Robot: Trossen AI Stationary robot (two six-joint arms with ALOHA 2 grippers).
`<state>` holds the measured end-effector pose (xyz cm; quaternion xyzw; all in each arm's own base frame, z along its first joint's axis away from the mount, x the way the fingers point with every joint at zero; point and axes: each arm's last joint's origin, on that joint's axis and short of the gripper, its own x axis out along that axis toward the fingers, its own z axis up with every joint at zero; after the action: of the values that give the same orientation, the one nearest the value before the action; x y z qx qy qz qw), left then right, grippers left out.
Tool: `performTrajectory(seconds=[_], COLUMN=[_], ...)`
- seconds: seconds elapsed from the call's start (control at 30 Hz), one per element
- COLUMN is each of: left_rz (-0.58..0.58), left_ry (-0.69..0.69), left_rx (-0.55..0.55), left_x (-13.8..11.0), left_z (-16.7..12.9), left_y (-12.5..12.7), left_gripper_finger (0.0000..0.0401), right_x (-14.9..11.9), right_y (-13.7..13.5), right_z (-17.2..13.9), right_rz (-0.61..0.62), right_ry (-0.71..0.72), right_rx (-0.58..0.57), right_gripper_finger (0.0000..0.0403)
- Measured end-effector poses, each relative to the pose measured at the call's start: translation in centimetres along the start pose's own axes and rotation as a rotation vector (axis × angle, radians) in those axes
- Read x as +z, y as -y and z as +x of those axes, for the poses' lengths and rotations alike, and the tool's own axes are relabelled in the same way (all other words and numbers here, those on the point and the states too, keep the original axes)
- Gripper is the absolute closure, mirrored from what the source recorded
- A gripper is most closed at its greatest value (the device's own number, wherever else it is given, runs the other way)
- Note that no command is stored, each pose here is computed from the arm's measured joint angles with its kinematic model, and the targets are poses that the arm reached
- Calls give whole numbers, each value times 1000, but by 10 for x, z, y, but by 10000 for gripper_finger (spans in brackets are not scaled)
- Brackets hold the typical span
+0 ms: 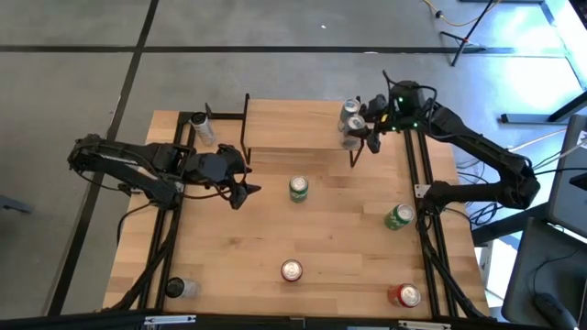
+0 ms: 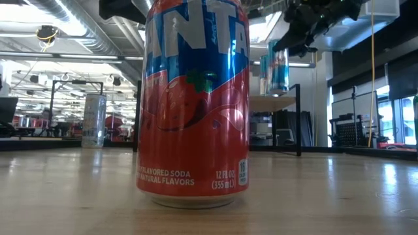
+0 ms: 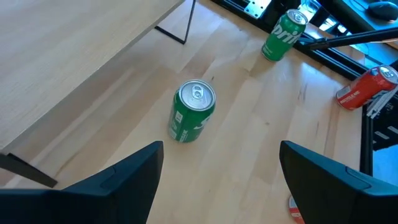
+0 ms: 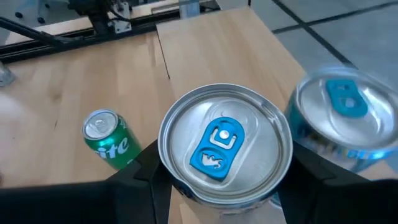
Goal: Place canned beverage on shelf
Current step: Put the blue soda can on the shelf aligned with the other blue soda can
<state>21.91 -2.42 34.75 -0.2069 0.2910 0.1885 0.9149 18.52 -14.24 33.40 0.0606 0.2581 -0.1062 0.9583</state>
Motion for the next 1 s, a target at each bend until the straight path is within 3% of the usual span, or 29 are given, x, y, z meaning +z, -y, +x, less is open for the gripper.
performTrajectory(seconds=[0.47, 0.77, 1.0], left_rz=[0, -17, -18], left_ry=[8, 8, 8], left_rx=[10, 10, 10], left_x=[0, 0, 0], left_z=[0, 0, 0], left_y=[0, 0, 0], left_gripper_finger=[93, 93, 92], right_x=[-9, -10, 8], right_y=[4, 5, 4], right_z=[9, 10, -2], right_rz=[3, 14, -2], right_ry=[12, 8, 43], right_rx=[-51, -76, -110], right_gripper_finger=[208, 49, 14])
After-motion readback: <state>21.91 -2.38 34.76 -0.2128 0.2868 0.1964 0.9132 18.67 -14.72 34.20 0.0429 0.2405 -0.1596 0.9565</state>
